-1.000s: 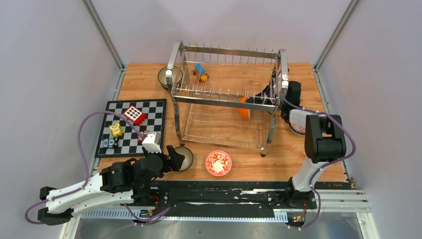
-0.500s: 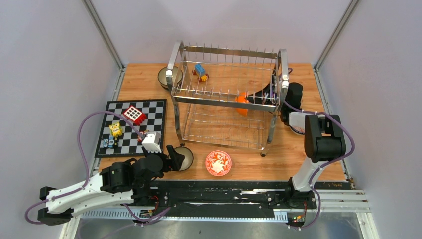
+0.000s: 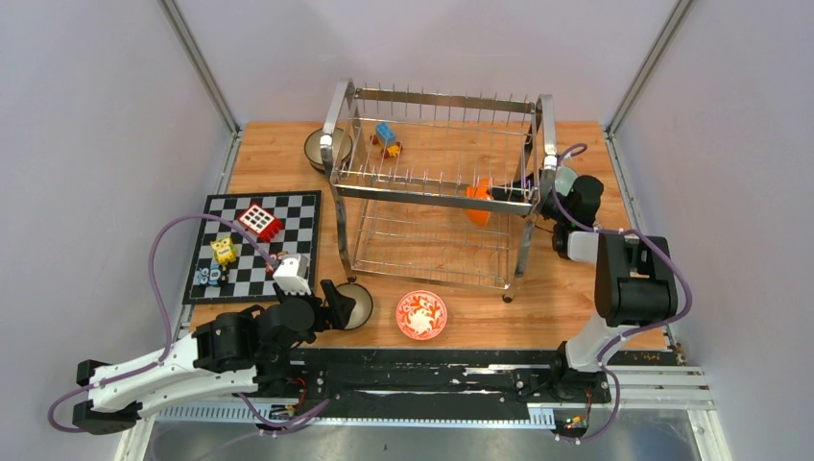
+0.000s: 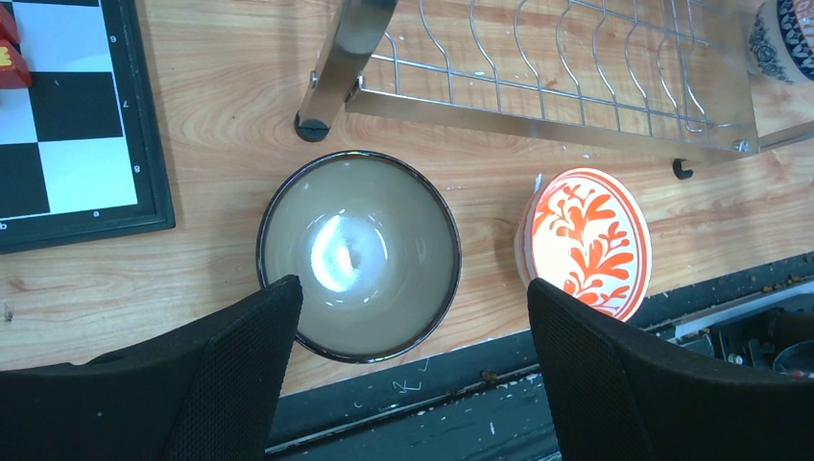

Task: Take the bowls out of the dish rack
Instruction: Pick up the bowl from the dish rack.

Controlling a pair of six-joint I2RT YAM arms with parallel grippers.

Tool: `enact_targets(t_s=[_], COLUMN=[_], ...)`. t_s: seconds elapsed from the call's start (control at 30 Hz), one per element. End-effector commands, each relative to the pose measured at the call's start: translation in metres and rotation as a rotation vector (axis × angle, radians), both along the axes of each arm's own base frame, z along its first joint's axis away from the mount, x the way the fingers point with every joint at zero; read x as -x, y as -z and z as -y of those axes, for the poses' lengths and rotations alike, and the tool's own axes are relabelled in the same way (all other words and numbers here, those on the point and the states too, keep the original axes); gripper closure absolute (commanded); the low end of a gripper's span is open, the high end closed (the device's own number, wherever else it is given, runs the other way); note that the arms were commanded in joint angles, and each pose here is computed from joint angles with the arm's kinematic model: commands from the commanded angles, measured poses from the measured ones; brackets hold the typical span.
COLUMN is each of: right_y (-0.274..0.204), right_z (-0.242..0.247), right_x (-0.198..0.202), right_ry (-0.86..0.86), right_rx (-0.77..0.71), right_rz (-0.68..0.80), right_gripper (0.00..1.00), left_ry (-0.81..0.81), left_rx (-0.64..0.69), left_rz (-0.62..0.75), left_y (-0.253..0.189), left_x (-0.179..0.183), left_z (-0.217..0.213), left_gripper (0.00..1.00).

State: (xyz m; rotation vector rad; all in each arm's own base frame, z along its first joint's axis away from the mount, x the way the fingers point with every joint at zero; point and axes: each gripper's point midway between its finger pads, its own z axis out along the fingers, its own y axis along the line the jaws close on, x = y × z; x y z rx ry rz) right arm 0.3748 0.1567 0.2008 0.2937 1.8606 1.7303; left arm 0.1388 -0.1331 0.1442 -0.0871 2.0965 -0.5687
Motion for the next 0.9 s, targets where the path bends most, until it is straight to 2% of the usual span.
enact_targets(t_s=[0.0, 0.23, 0.4, 0.53, 0.87], right_y=[-0.029, -0.037, -0.039, -0.044, -0.031], right_z=[0.012, 0.031, 0.04, 0.058, 0.089], right_x=[0.015, 0.032, 0.044, 0.053, 0.072], right_ry=[0.023, 0.082, 0.163, 0.262, 0.439], right_rx=[-0.014, 0.003, 0.102, 0.188, 0.268], right_rz=[0.117, 0.12, 0.106, 0.071, -0.051], right_gripper=[0.98, 0.98, 0.98, 0.98, 0.98], left_ry=[-0.022, -0.013, -0.014, -0.017, -0.027], left_rx=[-0.001, 0.0, -0.004, 0.004, 0.015], left_rz=[0.024, 0.03, 0.046, 0.063, 0.081], left_y=[-0.007, -0.011, -0.016, -0.024, -0.042], left_x=[-0.004, -0.004, -0.005, -0.006, -0.005], left_z=[-0.004, -0.004, -0.007, -0.01, -0.019], left_gripper=[0.11, 0.11, 0.11, 0.11, 0.11])
